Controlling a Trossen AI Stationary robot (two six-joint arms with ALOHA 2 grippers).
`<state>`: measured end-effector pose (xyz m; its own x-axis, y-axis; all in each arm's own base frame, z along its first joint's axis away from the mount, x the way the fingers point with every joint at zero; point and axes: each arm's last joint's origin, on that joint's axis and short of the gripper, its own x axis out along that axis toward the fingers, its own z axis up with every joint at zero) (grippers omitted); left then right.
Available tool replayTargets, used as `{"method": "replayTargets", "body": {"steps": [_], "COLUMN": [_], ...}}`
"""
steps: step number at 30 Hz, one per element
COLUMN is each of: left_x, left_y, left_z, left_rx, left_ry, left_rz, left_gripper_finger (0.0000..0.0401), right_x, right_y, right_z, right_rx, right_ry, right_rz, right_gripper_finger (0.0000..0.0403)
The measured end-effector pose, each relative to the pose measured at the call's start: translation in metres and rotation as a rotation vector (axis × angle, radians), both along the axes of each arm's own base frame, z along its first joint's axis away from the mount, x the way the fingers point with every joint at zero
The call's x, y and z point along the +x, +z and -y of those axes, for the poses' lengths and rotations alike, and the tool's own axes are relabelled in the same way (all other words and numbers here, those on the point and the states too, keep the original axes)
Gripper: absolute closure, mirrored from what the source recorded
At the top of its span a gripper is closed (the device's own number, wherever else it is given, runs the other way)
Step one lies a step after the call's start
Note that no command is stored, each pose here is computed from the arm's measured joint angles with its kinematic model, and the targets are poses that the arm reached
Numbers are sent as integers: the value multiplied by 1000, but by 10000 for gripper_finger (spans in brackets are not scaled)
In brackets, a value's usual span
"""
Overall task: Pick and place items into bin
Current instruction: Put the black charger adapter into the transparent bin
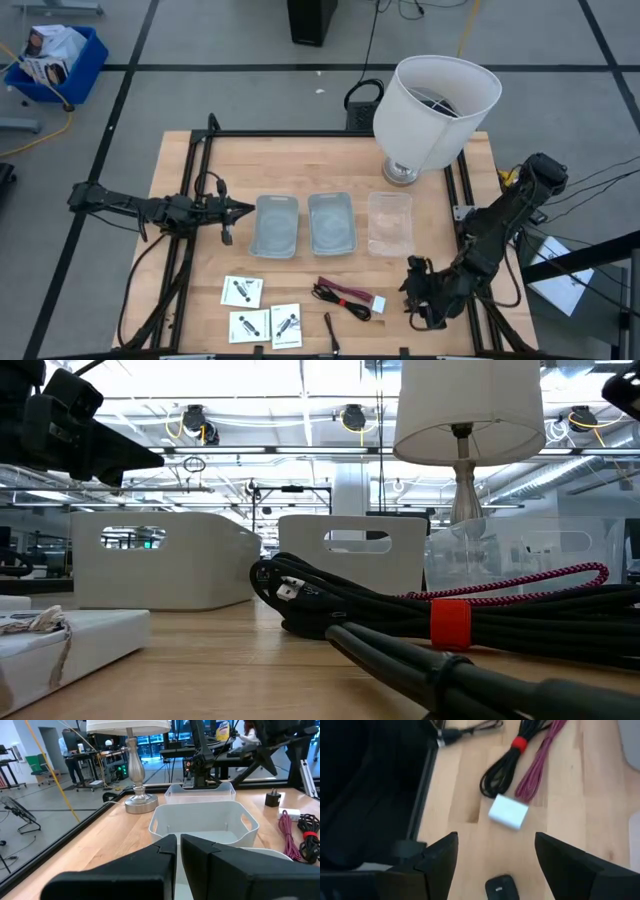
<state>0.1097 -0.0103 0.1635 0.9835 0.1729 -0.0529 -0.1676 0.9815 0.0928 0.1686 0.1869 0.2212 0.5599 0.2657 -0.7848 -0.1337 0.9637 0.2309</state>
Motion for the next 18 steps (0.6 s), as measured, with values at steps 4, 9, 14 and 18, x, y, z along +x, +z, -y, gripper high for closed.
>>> {"method": "replayTargets", "body": {"steps": [4, 9, 14, 18], "left_x": [0, 0, 0, 0], "left_y": [0, 1, 1, 1], "left_z": [0, 0, 0, 0], "left_rx": [0, 0, 0, 0], "left_ry": [4, 5, 8, 8], "left_rz": [5, 6, 6, 7], "left_gripper_finger": [368, 368, 368, 368], "right_x": [1, 4, 0, -4], "right_y": [-13, -28, -37, -43], "right_z": [-4, -9, -14, -19], "right_rx": [-73, -102, -116, -132], "right_ry": [36, 78, 87, 118], "right_rz": [-35, -108, -168, -199], "right_gripper_finger": [144, 142, 142, 142]}}
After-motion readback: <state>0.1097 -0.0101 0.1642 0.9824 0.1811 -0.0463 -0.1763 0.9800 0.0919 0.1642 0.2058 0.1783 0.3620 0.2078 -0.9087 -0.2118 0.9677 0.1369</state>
